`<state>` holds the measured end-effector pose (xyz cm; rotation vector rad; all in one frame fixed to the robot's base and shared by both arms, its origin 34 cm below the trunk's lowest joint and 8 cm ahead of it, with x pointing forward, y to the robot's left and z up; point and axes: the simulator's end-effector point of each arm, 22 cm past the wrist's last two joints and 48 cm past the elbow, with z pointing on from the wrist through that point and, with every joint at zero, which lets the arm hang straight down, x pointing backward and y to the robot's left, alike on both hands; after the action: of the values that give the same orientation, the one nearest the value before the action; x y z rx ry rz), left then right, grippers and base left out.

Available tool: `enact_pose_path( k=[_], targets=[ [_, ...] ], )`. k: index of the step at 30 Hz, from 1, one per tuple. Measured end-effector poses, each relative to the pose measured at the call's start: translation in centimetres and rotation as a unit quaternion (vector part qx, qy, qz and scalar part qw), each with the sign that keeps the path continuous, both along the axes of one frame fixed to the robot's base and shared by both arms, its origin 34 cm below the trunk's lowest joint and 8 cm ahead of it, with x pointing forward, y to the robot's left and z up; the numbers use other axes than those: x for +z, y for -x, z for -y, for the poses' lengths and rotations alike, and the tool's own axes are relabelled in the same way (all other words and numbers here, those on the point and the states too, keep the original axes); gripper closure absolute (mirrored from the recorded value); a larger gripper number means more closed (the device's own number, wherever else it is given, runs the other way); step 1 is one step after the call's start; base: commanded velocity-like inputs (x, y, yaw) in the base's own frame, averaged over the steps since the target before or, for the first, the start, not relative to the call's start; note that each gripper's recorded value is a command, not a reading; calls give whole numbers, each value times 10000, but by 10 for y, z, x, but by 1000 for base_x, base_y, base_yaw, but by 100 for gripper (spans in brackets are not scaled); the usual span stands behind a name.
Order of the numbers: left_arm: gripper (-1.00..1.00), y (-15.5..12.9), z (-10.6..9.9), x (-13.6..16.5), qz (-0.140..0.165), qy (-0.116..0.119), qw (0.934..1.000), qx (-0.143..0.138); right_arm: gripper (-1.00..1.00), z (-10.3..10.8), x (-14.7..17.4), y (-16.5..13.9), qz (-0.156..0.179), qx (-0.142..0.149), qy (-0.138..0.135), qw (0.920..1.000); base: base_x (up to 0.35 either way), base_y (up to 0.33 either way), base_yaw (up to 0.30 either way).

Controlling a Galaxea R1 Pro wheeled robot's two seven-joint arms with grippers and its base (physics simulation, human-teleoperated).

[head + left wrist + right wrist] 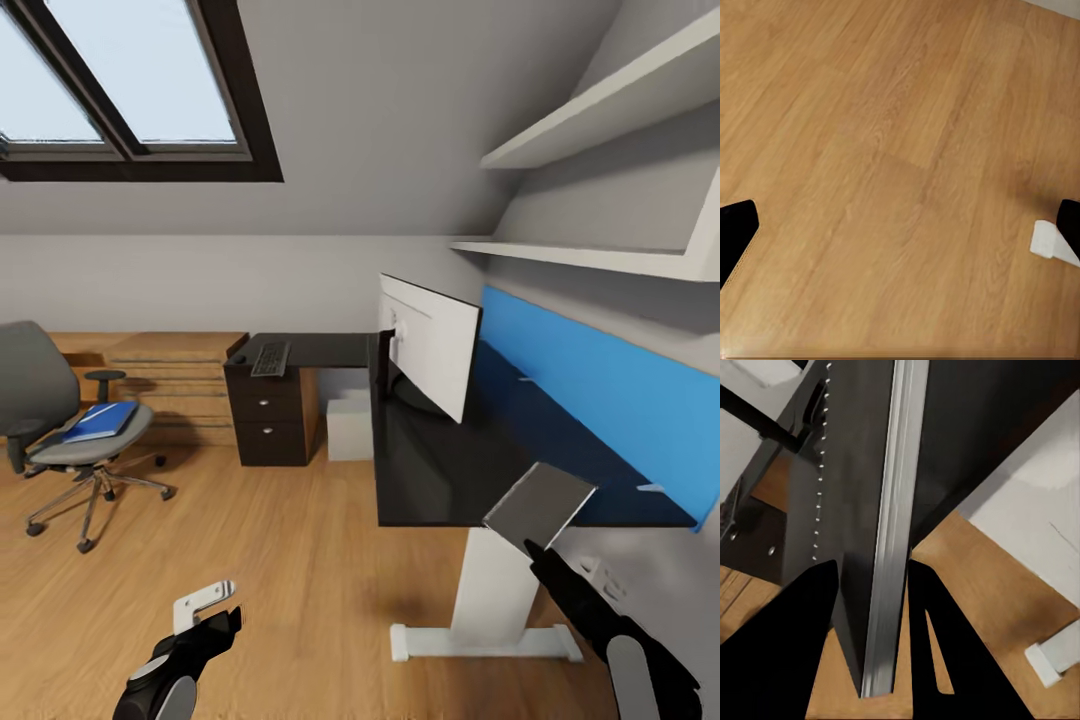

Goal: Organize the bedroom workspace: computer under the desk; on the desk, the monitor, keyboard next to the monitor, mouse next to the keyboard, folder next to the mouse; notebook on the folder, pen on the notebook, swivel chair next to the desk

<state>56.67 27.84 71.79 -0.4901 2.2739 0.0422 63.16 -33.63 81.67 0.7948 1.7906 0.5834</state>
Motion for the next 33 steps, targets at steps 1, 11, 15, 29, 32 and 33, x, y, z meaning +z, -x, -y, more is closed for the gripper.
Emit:
enact_pose_path(
  k=[1, 11, 15, 29, 32, 33],
  targets=[
    [-100, 0, 0, 0, 0, 0, 10000, 0, 100, -1, 0, 0, 2, 6, 0, 10000, -248, 245, 0],
    [-100, 0, 0, 0, 3, -5, 10000, -2, 100, -9, 3, -2, 68, 32, -41, 10000, -248, 246, 0],
    [-100, 0, 0, 0, 3, -2, 10000, -2, 100, -12, 4, -3, 89, 78, -57, 9999, -236, 259, 17],
    [-100, 0, 0, 3, -4, 8, 10000, -4, 100, -19, 14, -5, 204, 187, -76, 9996, -97, 107, 109],
    [-100, 0, 0, 9, -6, 5, 10000, -3, 100, -24, 20, -6, 207, 239, -76, 9995, -5, 6, 264],
    [-100, 0, 0, 10, -6, 3, 10000, -2, 100, -25, 21, -7, 205, 258, -69, 9994, -3, 3, 271]
  ],
)
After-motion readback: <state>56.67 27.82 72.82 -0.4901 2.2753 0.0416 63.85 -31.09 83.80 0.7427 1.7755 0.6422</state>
